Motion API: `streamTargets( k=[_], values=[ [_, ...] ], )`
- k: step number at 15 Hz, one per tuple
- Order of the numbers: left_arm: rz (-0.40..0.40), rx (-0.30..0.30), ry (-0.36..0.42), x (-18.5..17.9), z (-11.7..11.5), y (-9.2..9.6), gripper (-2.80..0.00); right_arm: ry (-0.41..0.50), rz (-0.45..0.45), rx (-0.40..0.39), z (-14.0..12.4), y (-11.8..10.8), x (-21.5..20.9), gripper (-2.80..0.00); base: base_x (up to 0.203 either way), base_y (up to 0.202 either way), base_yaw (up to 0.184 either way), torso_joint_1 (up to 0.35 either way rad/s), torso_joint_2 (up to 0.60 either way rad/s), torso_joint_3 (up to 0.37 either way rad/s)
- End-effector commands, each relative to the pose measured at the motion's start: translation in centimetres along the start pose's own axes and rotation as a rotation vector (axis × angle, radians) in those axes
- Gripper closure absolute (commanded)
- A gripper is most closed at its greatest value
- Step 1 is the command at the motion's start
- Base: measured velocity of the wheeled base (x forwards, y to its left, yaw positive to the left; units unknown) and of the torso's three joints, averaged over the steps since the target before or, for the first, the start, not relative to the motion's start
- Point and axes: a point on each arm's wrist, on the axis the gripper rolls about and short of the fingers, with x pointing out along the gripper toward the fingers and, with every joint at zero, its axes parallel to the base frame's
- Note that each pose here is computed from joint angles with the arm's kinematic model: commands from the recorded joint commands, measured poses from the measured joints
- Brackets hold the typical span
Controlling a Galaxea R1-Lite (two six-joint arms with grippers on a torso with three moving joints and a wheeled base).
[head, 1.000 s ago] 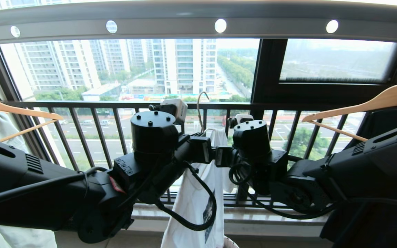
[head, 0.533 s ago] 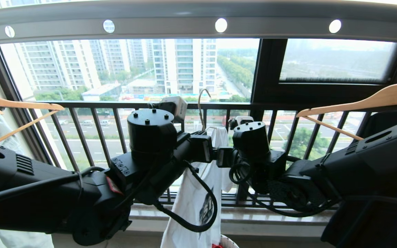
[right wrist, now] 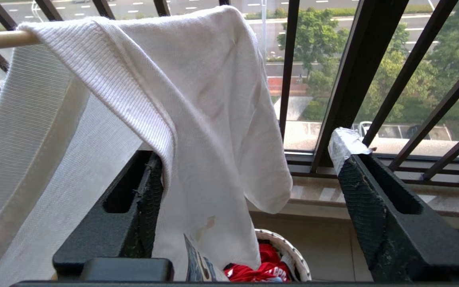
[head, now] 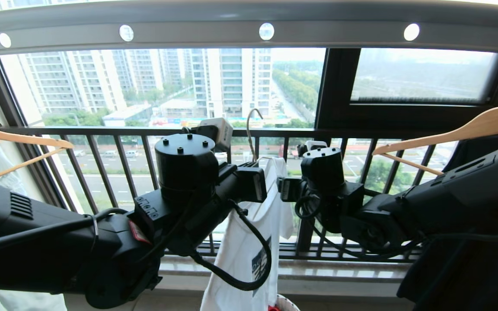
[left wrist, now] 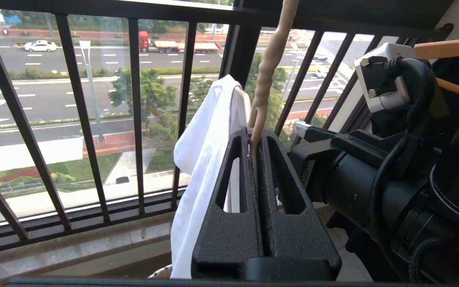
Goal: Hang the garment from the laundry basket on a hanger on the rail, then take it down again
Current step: Take the clothes off the clothes rack
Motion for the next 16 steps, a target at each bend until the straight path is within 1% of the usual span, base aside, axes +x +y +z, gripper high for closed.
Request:
streamTargets(
  k=[1,5,7,10,13,15,16],
  values=[
    [0.001,-0.004,-0.005,0.0,0.1,0.0,0.0,-0.026,-0.003,0.016,0.4,-0.2,0.2,0.0,0.0,0.0,0.0,0.0,0.0,0.0],
    [0.0,-0.001,0.001,0.0,0.0,0.0,0.0,-0.059,0.001,0.041,0.9,-0.4,0.1,0.0,0.0,0.0,0.0,0.0,0.0,0.0],
    [0.0,0.001,0.01,0.0,-0.3,0.0,0.0,-0.101,0.009,0.063,1.4,-0.4,0.2,0.0,0.0,0.0,0.0,0.0,0.0,0.0],
    [-0.01,0.005,0.026,-0.1,-0.8,-0.4,0.0,-0.157,-0.008,0.091,1.7,-1.5,1.4,0.0,0.0,0.0,0.0,0.0,0.0,0.0],
    [-0.022,0.004,0.024,-0.4,-0.6,-0.7,0.0,-0.161,-0.039,0.097,1.6,-2.5,2.6,0.0,0.0,0.0,0.0,0.0,0.0,0.0],
    [-0.025,0.002,0.017,-0.6,-0.4,-0.7,0.0,-0.141,-0.052,0.091,0.7,-2.7,3.4,0.0,0.0,0.0,0.0,0.0,0.0,0.0],
    [-0.027,0.002,0.015,-0.7,-0.3,-0.8,0.0,-0.142,-0.067,0.095,0.7,-3.2,4.0,0.0,0.0,0.0,0.0,0.0,0.0,0.0]
  ],
)
